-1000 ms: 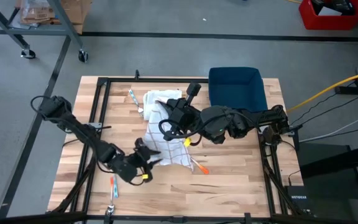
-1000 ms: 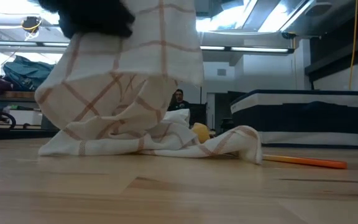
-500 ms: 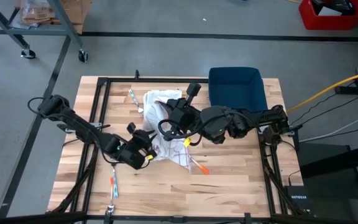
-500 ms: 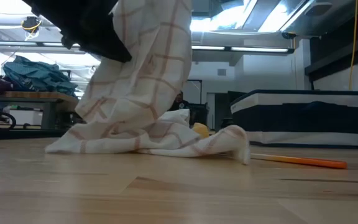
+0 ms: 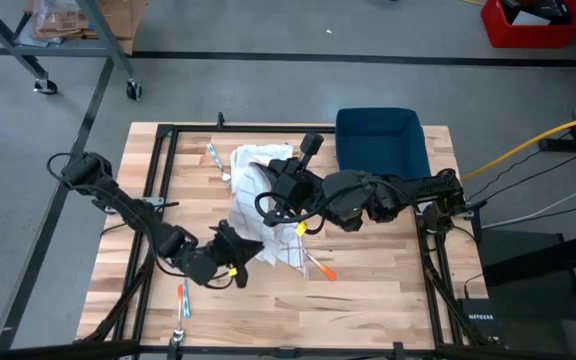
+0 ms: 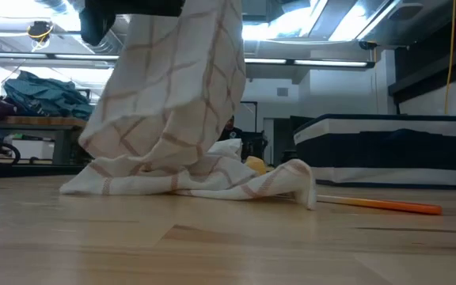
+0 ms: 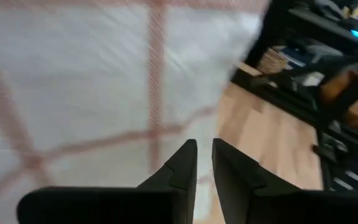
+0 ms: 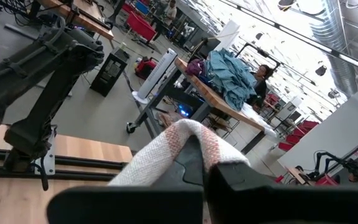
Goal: Fold towel
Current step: Fold the white patterned towel
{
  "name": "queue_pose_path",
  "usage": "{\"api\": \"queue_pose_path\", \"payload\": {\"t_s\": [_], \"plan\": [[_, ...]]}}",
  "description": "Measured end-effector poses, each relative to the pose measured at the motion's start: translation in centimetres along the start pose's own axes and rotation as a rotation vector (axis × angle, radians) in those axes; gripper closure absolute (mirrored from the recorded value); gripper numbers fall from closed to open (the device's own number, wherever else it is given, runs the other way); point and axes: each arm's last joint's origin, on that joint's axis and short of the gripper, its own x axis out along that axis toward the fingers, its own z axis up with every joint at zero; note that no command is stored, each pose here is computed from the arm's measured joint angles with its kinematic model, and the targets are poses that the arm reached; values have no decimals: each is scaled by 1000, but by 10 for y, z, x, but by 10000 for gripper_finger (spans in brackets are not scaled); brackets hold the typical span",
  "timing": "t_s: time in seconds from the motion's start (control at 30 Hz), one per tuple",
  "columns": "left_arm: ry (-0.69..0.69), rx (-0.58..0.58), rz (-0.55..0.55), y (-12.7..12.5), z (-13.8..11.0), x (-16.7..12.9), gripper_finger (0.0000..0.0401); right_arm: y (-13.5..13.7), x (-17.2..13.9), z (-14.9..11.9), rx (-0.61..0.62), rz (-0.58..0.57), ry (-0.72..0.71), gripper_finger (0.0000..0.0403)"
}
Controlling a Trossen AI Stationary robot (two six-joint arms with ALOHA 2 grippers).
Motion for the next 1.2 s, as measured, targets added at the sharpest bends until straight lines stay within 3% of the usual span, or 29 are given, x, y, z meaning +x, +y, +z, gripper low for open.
{"api": "queue_pose_path", "payload": {"t_s": [0.27, 0.53, 0.77, 1.2], "plan": [[104, 39, -73, -8, -22, -2, 296, 0, 0, 0, -1, 0, 0, 403], [128, -66, -31, -8, -46, 15, 226, 0, 0, 0, -1, 1, 0, 403], [98, -132, -17, -8, -59, 36, 218, 1, 0, 0, -1, 19, -14, 403], [77, -320, 55, 4, -55, 53, 218, 1, 0, 0, -1, 21, -15, 403]]}}
